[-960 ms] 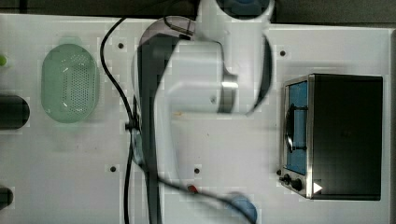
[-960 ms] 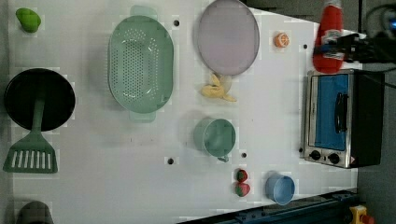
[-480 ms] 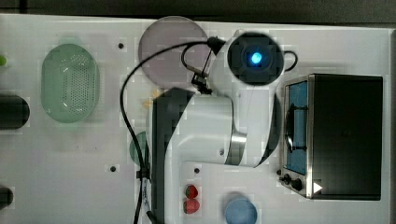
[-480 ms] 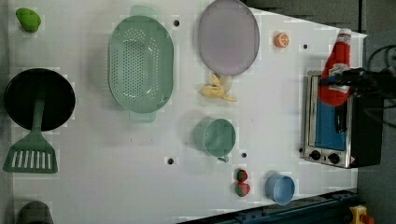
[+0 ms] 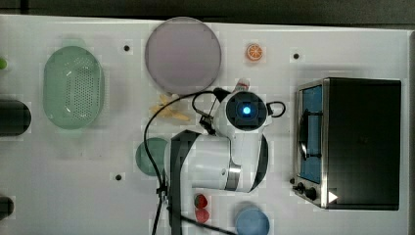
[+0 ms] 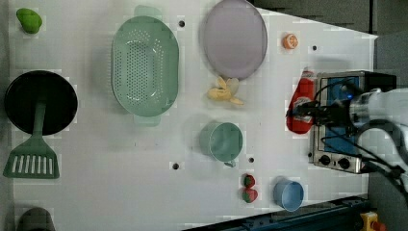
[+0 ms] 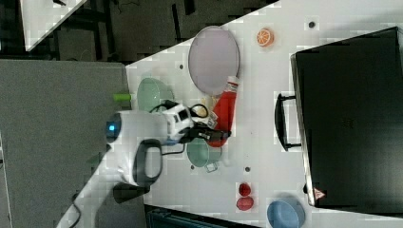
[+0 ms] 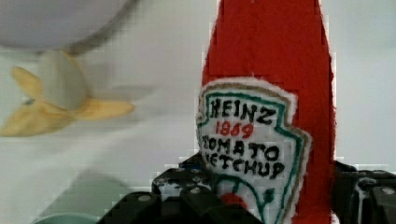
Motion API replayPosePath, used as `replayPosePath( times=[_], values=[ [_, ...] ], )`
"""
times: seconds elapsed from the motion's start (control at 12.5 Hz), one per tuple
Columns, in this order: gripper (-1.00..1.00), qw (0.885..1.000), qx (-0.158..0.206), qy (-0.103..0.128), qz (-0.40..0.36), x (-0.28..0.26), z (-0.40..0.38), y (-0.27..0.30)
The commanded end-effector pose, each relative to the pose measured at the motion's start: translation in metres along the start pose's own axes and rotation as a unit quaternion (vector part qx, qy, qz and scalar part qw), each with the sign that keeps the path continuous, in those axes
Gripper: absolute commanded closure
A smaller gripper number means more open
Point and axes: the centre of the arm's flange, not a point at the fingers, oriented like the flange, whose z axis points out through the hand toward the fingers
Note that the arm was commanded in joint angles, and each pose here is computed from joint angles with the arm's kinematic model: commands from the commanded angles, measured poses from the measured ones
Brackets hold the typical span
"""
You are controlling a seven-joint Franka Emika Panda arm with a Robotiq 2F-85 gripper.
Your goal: Pick ketchup from plate and place it on table.
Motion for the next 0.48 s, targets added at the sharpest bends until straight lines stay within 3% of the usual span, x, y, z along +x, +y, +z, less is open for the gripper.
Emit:
replayPosePath(
  times=[0.08,0.48],
  values=[
    [-0.27,0.999,0.01,0.023,0.021,0.004,0.009,-0.006],
    [-0.32,1.0,0.012,0.017,0.023,0.008,0.059,-0.006]
  ],
)
